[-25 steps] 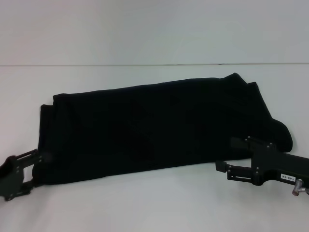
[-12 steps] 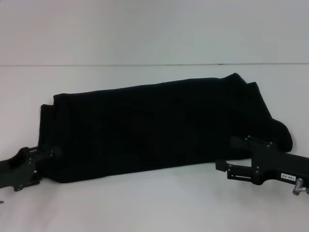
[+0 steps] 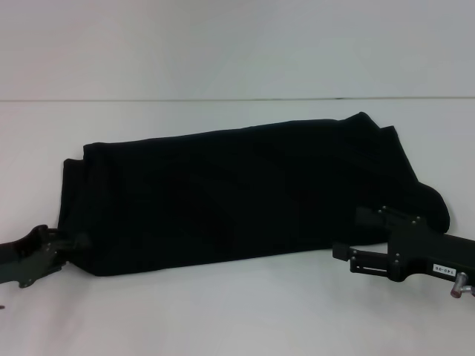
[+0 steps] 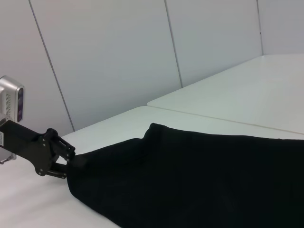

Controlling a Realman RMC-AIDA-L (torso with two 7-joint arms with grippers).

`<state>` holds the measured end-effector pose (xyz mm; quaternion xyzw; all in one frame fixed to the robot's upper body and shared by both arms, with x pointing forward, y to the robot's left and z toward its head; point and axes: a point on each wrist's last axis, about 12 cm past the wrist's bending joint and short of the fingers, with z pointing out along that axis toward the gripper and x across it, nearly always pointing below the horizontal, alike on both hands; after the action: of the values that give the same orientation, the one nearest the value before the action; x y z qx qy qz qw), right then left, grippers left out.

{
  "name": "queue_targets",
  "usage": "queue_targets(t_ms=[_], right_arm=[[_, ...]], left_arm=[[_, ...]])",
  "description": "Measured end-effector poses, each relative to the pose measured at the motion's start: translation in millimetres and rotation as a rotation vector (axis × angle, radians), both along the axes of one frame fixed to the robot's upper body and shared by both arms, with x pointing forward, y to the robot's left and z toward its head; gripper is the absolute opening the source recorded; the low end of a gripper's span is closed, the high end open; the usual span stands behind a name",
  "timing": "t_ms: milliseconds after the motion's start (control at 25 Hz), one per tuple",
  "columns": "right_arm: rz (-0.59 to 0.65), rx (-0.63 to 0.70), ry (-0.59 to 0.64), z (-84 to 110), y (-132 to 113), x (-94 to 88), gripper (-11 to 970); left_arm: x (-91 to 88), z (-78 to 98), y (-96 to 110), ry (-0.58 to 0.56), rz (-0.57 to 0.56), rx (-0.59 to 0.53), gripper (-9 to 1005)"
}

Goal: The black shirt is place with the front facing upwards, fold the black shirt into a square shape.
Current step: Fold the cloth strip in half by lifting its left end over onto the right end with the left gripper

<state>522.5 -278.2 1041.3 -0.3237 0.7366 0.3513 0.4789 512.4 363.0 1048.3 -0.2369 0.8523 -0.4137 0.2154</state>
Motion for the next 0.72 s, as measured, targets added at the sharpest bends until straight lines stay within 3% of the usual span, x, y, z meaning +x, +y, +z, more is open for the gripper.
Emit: queue_targets(t_ms=[400,720], right_arm=[[0.003,-0.007,0.004,-1.1,0,-0.2,946],[0.036,-0.034,-0.002,-2.3,4,-0.1,946]], left_arm=[[-0.1,-0.2,0,-0.003,-0.001,0.000,36],[-0.9,3.6,11,-0.047,0.022,0.031,29]])
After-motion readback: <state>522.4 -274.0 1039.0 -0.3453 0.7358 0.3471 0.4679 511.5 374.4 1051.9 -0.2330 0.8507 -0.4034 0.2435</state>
